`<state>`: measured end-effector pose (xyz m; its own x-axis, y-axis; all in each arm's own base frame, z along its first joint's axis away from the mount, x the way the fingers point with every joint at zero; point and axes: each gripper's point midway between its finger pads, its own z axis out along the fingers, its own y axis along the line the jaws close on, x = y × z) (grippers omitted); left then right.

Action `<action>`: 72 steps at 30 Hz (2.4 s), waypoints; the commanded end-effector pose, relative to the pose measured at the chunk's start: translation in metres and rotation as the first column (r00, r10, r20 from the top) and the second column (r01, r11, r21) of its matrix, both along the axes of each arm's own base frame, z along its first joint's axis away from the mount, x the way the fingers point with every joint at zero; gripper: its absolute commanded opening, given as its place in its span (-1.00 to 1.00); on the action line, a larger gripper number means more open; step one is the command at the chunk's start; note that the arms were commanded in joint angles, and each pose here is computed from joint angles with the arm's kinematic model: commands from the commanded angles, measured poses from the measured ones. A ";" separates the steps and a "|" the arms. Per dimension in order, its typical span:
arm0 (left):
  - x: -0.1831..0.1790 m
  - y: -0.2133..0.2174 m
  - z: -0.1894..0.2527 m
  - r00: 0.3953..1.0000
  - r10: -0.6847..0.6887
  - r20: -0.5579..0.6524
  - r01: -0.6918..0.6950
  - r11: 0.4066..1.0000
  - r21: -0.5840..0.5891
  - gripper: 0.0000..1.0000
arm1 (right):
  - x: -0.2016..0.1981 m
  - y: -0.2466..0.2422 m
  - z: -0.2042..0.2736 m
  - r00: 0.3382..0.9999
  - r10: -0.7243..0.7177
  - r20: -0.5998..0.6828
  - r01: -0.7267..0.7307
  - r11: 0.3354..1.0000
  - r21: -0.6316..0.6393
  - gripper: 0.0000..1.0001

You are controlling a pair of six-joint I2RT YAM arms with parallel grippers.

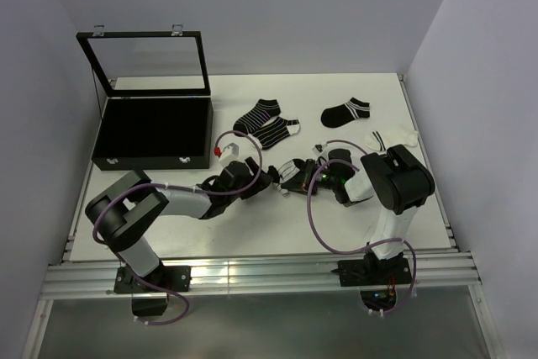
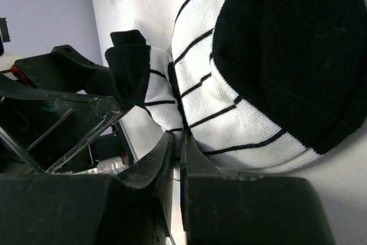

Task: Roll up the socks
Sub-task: Roll the sock at the center of the board.

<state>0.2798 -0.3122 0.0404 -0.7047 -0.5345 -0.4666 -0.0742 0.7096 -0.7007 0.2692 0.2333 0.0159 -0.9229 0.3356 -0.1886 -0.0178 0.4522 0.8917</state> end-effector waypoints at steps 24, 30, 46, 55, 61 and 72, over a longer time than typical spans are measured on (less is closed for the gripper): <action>0.008 -0.014 -0.054 0.993 -0.054 -0.109 0.077 0.974 0.212 -0.68 | -0.008 -0.031 -0.033 0.997 -0.061 -0.048 0.050 0.976 -0.213 -0.61; 0.010 -0.012 -0.057 0.990 -0.052 -0.133 0.088 0.958 0.274 -0.99 | 0.001 -0.035 -0.010 0.997 -0.038 0.072 0.060 0.941 -0.333 -0.32; 0.008 -0.008 -0.048 0.982 -0.078 -0.174 0.143 0.905 0.400 -0.99 | 0.010 -0.022 0.059 0.809 0.145 0.570 0.236 0.807 -0.541 -0.21; 0.006 -0.005 -0.047 0.978 -0.074 -0.197 0.153 0.890 0.428 -0.99 | 0.006 0.004 0.063 0.715 0.252 0.652 0.239 0.788 -0.567 -0.21; 0.005 -0.007 -0.046 0.976 -0.081 -0.203 0.162 0.892 0.421 -0.99 | 0.008 0.013 0.045 0.721 0.297 0.626 0.219 0.759 -0.613 -0.21; -0.001 -0.004 -0.047 0.971 -0.077 -0.225 0.168 0.891 0.421 -0.99 | 0.004 0.018 0.014 0.771 0.331 0.544 0.179 0.707 -0.684 -0.17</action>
